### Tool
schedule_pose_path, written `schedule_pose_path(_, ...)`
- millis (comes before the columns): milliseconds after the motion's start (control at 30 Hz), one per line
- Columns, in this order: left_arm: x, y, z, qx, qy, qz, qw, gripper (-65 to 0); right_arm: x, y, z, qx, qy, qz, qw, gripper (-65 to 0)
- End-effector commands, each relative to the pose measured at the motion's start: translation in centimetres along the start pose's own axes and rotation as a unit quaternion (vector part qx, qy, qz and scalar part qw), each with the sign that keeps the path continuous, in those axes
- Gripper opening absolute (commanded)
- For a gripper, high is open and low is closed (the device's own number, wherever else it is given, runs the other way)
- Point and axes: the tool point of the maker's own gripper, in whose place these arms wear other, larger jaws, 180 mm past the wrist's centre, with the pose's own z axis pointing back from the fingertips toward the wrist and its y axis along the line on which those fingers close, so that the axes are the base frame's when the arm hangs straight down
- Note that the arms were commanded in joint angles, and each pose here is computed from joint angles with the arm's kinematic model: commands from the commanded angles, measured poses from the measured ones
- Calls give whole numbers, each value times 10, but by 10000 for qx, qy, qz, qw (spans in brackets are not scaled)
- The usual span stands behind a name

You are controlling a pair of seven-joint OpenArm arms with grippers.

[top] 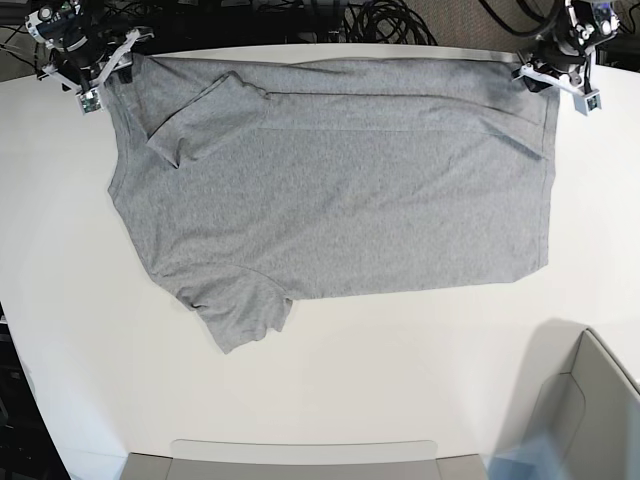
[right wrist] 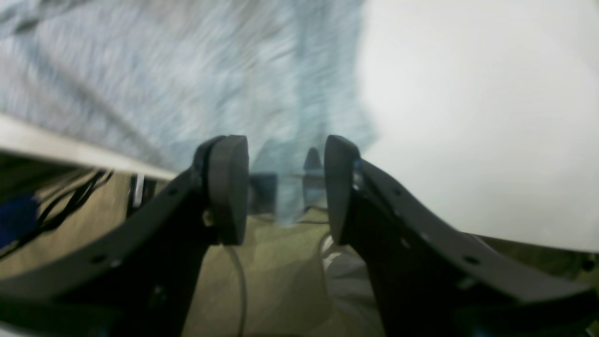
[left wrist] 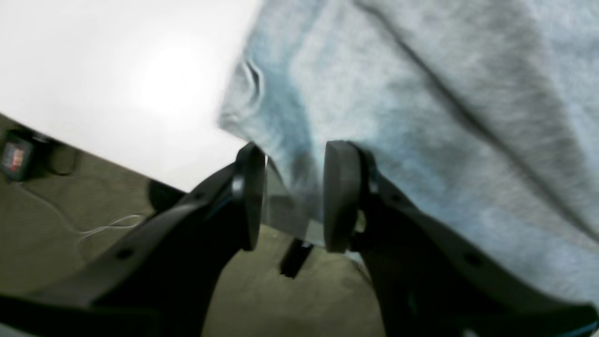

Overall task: Fold the T-shirt properly
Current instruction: 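Drag the whole shirt toward the robot base, then open both grippers, then move both grippers across the shirt to its opposite side edge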

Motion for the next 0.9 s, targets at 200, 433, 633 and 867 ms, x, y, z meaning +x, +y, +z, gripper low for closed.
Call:
schedule_pose_path(200, 34, -6, 31, 8, -795, 145, 9967, -439, 49, -58, 14, -819, -787, -239, 9932, -383)
schedule_pose_path(433, 65, -61, 22, -654, -1013, 41, 9927, -564, 129, -70, 0, -1295, -1185, 369, 9838, -383)
schedule_pose_path(633, 92, -87, 21, -957, -1076, 57, 9896, -650, 213, -44, -11, -1529, -1472, 889, 9732, -383)
schedule_pose_path(867, 113, -105, 23, -1167, -1172, 41, 9862, -650, 263, -8, -72, -917, -1098, 1208, 9823, -383)
